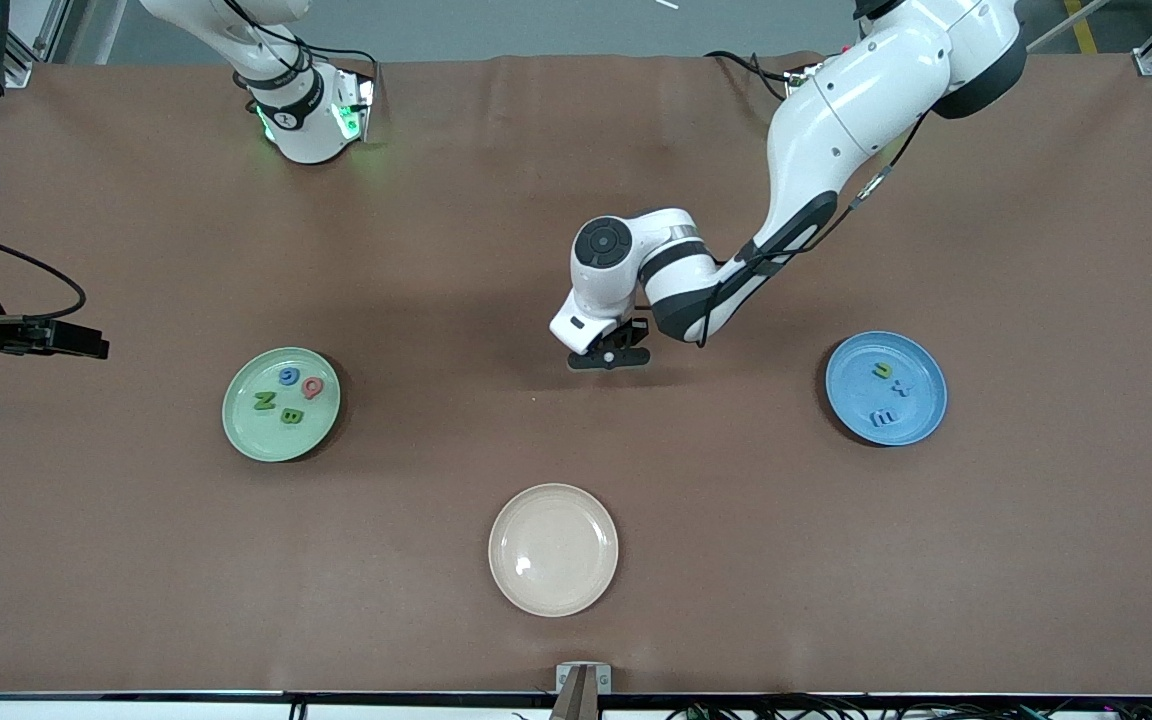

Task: Sort upper and lower case letters into plates

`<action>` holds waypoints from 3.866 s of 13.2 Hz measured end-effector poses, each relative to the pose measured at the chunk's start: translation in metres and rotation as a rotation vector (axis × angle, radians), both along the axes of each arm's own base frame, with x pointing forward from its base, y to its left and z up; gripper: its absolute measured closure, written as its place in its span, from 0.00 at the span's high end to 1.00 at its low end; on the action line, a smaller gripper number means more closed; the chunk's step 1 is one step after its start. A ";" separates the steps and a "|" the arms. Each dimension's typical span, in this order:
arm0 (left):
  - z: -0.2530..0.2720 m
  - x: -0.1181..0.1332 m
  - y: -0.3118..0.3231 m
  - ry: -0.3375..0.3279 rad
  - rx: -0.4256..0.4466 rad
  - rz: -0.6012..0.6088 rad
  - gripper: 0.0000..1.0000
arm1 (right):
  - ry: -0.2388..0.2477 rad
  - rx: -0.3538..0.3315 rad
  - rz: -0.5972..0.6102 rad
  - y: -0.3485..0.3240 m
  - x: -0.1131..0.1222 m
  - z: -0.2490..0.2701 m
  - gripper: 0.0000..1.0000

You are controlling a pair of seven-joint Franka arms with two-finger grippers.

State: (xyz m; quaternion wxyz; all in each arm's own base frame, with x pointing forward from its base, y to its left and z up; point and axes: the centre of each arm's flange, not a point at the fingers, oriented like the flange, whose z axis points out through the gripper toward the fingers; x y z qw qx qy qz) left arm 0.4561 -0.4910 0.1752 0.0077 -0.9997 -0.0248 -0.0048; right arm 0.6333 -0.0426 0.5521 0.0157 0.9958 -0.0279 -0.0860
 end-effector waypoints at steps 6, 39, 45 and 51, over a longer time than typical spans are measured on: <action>0.000 0.002 0.001 -0.002 0.000 0.003 0.28 | -0.020 0.002 0.006 0.003 0.002 0.010 1.00; 0.022 0.046 0.417 0.088 0.014 -0.108 0.28 | -0.162 0.032 0.016 0.008 -0.096 0.074 1.00; 0.008 0.051 0.419 0.071 0.025 -0.113 0.28 | -0.161 0.049 0.014 0.010 -0.096 0.073 1.00; 0.032 0.066 0.438 0.027 0.011 -0.066 0.77 | -0.160 0.055 0.020 0.010 -0.096 0.073 1.00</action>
